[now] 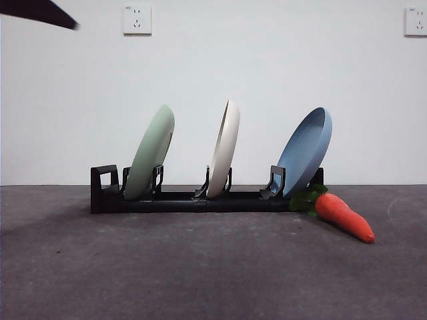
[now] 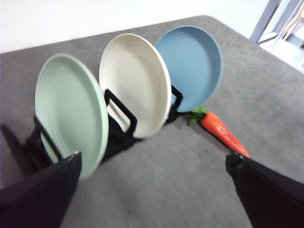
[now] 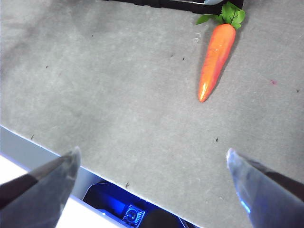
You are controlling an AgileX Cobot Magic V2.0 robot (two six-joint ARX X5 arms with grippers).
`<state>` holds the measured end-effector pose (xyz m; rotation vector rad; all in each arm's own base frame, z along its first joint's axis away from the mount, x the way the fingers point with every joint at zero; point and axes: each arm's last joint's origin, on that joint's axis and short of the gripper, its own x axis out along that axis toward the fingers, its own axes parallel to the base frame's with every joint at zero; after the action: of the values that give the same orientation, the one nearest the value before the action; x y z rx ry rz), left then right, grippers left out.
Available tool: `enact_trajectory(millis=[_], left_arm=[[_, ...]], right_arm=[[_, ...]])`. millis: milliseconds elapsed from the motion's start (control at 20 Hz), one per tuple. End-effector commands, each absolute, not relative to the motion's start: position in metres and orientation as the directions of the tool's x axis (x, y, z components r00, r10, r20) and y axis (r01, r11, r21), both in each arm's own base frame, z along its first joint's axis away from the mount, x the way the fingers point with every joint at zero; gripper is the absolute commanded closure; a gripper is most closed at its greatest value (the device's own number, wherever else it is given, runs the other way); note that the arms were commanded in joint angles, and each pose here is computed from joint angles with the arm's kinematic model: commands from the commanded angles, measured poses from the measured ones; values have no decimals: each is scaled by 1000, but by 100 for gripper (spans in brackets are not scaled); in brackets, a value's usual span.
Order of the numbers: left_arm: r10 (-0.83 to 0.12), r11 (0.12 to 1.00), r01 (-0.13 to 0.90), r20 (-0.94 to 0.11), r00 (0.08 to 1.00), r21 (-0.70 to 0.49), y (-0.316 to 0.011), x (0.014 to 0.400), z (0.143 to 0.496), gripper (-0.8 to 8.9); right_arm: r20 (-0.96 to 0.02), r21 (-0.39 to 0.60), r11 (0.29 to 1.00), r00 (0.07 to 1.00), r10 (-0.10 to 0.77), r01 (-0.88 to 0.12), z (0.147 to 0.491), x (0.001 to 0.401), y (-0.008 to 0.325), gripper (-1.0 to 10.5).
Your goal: Take the green plate from the plate rack,put the plate on the table,take the carrot from the table,put the carrot in the plate
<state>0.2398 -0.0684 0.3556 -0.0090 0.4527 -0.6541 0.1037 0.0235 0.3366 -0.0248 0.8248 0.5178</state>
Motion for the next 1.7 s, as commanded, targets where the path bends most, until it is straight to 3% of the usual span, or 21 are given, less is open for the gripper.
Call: enact_trajectory(millis=[50, 200, 400, 700, 750, 950, 1050, 1450, 1700], left_arm=[[-546, 814, 576, -427, 721, -70, -90, 276, 345, 281], [-472, 846, 533, -440, 764, 20, -111, 319, 330, 281], [-454, 851, 524, -467, 758, 22, -128, 367, 304, 281], [-435, 855, 519, -533, 726, 9, -139, 400, 261, 284], [-433, 855, 518, -540, 722, 8, -140, 401, 257, 318], [-438, 858, 513, -545, 715, -16, -141, 402, 254, 750], [-439, 857, 515, -548, 712, -18, -141, 402, 253, 823], [-482, 836, 546, -548, 684, -55, -141, 399, 256, 822], [-494, 840, 539, -501, 710, -65, -137, 386, 285, 822]], right_arm=[[-702, 179, 876, 566, 433, -447, 337, 104, 24, 348], [-702, 180, 877, 566, 433, -446, 337, 104, 24, 349], [-702, 181, 877, 566, 432, -445, 337, 104, 24, 349], [-702, 181, 877, 566, 432, -445, 337, 104, 24, 349], [-703, 181, 877, 565, 432, -445, 337, 104, 24, 349], [-703, 181, 878, 566, 431, -444, 337, 104, 24, 349], [-706, 183, 878, 562, 431, -443, 337, 106, 24, 350], [-720, 190, 878, 545, 429, -439, 335, 111, 25, 350], [-721, 190, 878, 545, 429, -440, 335, 111, 25, 350]])
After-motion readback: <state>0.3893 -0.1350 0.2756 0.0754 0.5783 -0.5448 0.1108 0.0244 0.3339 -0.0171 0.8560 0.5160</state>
